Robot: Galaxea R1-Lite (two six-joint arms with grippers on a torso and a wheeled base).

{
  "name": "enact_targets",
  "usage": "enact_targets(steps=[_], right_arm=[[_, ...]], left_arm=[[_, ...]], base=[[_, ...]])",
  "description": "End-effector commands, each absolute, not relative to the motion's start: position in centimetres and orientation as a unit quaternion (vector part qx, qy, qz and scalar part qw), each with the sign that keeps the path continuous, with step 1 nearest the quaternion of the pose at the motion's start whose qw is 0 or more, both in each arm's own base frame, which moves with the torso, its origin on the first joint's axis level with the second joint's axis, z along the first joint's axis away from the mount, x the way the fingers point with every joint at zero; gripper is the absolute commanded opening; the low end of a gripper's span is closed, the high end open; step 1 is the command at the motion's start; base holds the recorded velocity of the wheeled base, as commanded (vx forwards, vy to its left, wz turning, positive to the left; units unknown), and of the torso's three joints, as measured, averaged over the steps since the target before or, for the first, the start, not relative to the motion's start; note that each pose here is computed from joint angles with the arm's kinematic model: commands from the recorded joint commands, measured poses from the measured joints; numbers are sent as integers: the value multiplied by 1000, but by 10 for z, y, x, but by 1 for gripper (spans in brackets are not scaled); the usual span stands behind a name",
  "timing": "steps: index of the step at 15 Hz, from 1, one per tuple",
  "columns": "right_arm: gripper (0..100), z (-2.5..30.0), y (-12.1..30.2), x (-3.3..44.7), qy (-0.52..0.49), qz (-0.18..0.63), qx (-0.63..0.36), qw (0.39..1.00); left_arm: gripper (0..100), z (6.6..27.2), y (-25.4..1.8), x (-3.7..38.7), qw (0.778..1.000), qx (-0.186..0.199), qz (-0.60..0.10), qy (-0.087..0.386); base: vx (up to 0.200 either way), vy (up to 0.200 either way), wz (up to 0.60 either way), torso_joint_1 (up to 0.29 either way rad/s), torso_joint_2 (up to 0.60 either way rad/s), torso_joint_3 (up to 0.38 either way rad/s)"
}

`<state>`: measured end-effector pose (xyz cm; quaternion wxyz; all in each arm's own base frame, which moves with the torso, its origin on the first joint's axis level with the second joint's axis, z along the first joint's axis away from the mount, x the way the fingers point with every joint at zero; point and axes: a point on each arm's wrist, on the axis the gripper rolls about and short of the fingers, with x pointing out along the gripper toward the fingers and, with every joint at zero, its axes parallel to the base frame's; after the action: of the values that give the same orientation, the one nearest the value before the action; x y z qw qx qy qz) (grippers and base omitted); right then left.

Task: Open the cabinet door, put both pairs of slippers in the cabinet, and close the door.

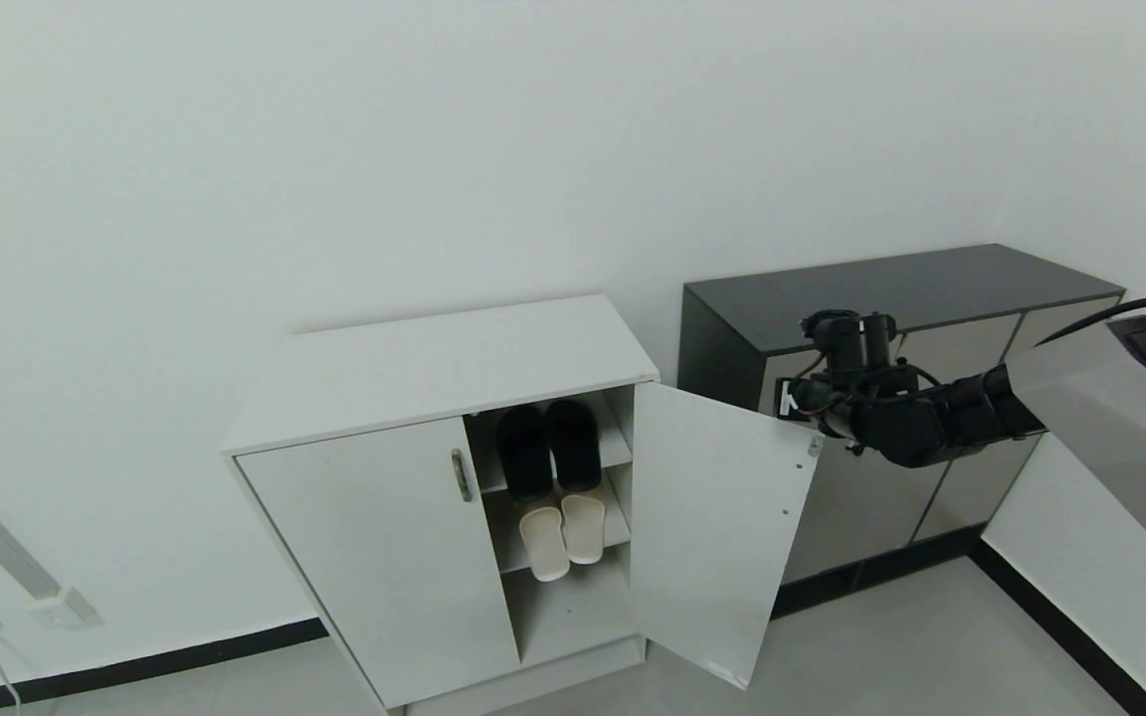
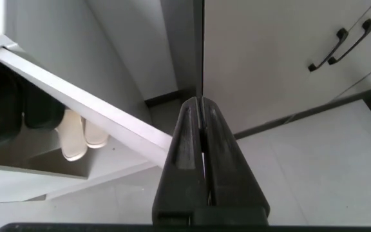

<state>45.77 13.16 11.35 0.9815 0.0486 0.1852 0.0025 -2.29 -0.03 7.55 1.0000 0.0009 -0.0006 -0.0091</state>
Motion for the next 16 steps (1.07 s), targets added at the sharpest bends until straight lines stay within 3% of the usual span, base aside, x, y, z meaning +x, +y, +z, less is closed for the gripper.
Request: enact_targets(steps=[1, 16], right_arm=[[0, 105, 130, 462, 192, -1, 47, 980], [0, 93, 144, 448, 218, 13, 37, 975]], left_arm=[[0, 75, 0, -23, 1000, 1, -9, 0], [0, 75, 0, -23, 1000, 1, -9, 0]], base=[[0, 0, 0, 0, 0, 0], [0, 0, 0, 0, 0, 0]])
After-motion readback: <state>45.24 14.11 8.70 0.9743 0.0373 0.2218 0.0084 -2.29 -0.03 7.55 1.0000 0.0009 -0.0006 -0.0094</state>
